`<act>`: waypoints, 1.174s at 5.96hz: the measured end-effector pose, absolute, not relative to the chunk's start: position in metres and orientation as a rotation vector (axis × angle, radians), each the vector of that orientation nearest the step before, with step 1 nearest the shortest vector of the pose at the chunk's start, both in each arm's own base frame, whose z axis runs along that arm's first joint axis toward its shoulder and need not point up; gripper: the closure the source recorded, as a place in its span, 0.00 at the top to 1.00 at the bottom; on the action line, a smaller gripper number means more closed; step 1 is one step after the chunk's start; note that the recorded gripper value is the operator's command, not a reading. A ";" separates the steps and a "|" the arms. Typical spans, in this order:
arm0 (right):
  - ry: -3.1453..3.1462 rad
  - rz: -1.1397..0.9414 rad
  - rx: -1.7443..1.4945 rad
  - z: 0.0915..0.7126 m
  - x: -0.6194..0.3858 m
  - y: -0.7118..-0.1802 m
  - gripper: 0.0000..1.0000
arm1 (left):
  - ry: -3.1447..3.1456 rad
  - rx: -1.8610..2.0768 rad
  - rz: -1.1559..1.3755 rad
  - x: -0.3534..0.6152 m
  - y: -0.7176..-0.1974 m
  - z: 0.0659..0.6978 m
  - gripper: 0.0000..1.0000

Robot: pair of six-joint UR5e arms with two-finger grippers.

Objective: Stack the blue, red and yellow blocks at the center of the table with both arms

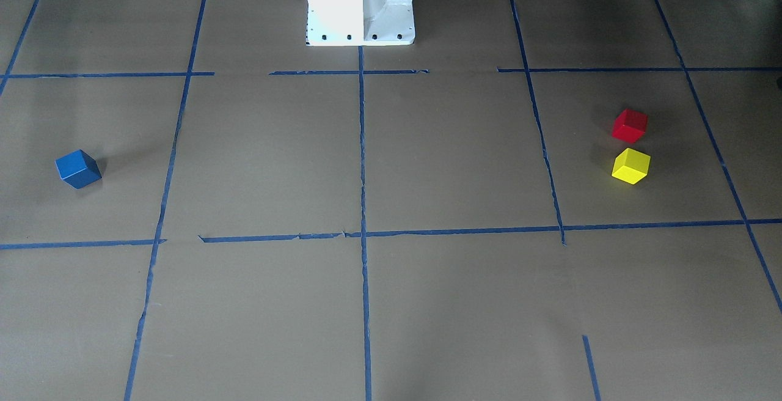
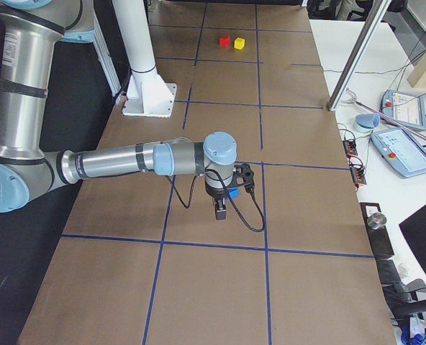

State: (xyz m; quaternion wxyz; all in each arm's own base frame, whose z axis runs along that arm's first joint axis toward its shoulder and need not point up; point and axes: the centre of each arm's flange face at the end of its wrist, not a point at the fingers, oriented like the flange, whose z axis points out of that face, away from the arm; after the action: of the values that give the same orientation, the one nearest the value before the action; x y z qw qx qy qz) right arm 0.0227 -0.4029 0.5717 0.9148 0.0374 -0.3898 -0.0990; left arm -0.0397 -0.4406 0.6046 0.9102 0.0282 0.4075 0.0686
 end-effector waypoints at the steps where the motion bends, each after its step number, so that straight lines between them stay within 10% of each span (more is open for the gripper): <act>1: -0.807 -0.206 0.075 0.573 0.021 -0.402 1.00 | 0.843 0.056 0.141 -0.040 -0.436 0.606 1.00; 7: -0.793 -0.359 0.082 0.548 -0.096 -0.425 0.98 | 0.846 0.071 0.146 -0.040 -0.429 0.600 1.00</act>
State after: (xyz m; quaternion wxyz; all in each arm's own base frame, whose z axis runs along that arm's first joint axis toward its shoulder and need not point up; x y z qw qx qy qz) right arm -0.0962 -0.4252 0.5482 0.9059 0.0399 -0.3841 -0.1737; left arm -0.0398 -0.4286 0.6004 0.9088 0.0343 0.4099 0.0707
